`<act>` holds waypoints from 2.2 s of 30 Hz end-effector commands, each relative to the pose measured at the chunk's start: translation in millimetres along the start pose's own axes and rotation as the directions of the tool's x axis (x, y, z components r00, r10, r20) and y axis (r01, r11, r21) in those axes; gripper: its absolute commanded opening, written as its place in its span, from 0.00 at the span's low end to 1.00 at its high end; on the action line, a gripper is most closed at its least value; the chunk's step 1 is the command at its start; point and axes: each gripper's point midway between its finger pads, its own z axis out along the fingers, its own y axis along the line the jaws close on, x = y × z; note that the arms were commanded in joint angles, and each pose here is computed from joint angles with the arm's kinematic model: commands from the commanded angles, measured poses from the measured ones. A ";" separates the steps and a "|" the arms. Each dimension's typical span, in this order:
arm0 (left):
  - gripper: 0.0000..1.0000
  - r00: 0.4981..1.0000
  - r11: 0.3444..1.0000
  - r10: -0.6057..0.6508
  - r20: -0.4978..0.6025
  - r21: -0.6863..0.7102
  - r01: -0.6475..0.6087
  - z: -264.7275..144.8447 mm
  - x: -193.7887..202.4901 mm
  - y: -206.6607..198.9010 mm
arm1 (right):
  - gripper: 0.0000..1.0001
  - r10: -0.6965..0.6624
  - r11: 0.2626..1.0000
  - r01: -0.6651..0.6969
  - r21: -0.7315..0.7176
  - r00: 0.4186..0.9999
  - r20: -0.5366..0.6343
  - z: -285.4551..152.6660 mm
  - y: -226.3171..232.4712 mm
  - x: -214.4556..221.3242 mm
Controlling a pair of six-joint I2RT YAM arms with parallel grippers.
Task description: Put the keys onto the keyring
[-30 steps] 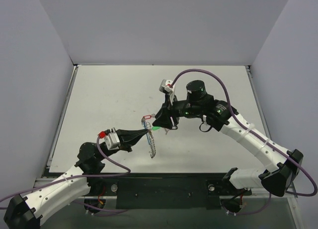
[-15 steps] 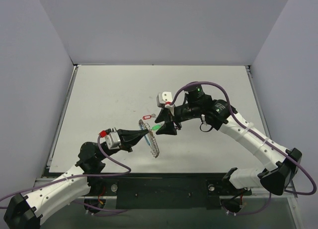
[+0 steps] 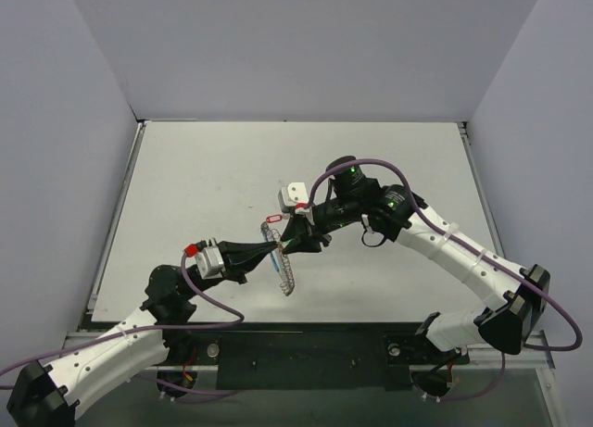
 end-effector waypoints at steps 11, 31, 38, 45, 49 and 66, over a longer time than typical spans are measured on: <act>0.00 0.994 1.000 0.029 0.103 0.007 -0.030 3.2 -30.1 -1.4 | 0.00 -0.064 0.997 0.067 -0.049 0.997 0.050 6.5 5.5 -21.7; 0.38 0.993 0.996 -0.088 -0.076 -0.034 0.086 1.0 -9.2 1.6 | 0.00 -0.010 1.000 0.010 -0.001 0.975 -0.223 -36.2 21.3 10.8; 0.75 0.964 0.993 -0.116 -0.239 -0.013 0.117 5.9 13.1 -1.0 | 0.00 -0.035 0.997 -0.007 -0.083 0.872 -0.489 -75.4 38.2 42.2; 0.80 0.962 0.996 -0.068 -0.265 0.039 0.082 29.0 34.6 -19.0 | 0.00 -0.018 0.984 -0.106 -0.145 0.747 -0.664 -110.2 55.1 75.8; 0.75 0.972 0.997 -0.027 -0.233 0.059 0.042 48.3 39.5 -28.5 | 0.00 -0.012 0.979 -0.140 -0.145 0.679 -0.734 -123.8 56.7 92.1; 0.43 0.992 0.999 -0.023 -0.127 -0.035 0.019 104.3 55.9 -42.0 | 0.00 -0.004 0.968 -0.187 -0.170 0.659 -0.752 -133.2 59.2 97.3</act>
